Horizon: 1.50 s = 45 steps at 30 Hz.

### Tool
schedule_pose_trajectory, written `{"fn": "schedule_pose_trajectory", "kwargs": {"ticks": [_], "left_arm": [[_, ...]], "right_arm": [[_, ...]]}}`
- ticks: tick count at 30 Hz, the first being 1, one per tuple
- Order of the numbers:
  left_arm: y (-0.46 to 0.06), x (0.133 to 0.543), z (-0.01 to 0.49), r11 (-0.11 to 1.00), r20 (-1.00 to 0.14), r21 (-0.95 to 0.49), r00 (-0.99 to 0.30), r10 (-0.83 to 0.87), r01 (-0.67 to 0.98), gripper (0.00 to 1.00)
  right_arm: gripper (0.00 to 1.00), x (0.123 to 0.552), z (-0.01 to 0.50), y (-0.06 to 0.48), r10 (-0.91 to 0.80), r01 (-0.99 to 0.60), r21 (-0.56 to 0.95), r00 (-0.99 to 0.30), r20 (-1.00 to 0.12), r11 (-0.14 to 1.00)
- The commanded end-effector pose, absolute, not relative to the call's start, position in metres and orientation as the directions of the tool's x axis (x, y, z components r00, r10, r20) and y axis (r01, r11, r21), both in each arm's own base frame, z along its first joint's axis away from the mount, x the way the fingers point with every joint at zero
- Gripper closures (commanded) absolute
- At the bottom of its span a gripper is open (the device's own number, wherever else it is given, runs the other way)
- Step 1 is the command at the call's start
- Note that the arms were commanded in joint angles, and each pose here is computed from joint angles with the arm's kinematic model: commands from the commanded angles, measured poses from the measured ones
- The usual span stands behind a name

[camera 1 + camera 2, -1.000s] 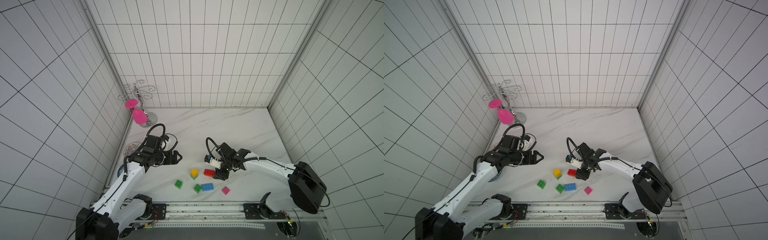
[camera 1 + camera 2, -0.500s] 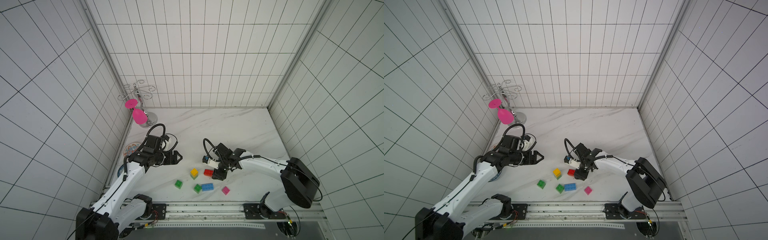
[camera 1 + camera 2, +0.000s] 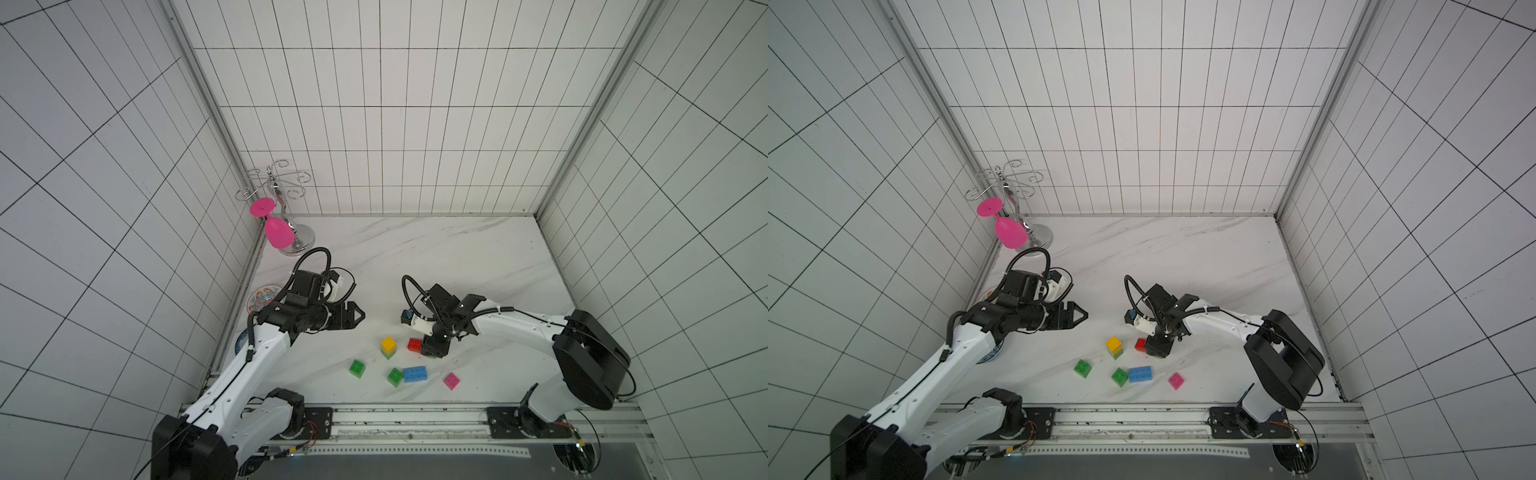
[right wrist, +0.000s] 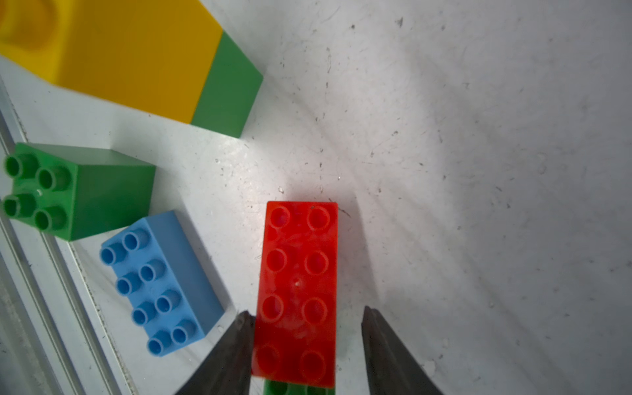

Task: Assemble the letter r with lego
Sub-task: Pick up the lego brick from the center of the board.

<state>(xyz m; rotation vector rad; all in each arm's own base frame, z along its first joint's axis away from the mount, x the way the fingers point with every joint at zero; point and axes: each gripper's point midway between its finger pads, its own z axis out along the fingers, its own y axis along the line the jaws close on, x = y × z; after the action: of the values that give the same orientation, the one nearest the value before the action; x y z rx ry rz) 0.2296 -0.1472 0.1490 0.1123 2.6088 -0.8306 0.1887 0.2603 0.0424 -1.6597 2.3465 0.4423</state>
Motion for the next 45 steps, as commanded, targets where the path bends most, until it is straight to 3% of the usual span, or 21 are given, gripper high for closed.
{"fn": "schedule_pose_trajectory", "kwargs": {"ticks": [1,27,37,45], "left_arm": [[-0.15,0.231,0.151,0.812,-0.414,-0.538,-0.91,-0.022,0.225,0.14],[-0.151,0.23,0.152,0.809,-0.413,-0.542,-0.911,-0.019,0.228,0.15],[-0.151,0.231,0.152,0.809,-0.416,-0.541,-0.909,-0.018,0.231,0.15],[-0.151,0.23,0.153,0.807,-0.417,-0.542,-0.909,-0.017,0.233,0.15]], "right_arm": [[0.47,0.191,0.048,0.265,-0.883,-0.951,0.103,-0.31,-0.352,0.293],[0.56,0.192,0.051,0.27,-0.88,-0.95,0.104,-0.313,-0.357,0.295],[0.73,0.193,0.057,0.27,-0.877,-0.95,0.096,-0.311,-0.366,0.297],[1.0,0.203,0.086,0.273,-0.85,-0.943,0.027,-0.312,-0.425,0.333]]}}
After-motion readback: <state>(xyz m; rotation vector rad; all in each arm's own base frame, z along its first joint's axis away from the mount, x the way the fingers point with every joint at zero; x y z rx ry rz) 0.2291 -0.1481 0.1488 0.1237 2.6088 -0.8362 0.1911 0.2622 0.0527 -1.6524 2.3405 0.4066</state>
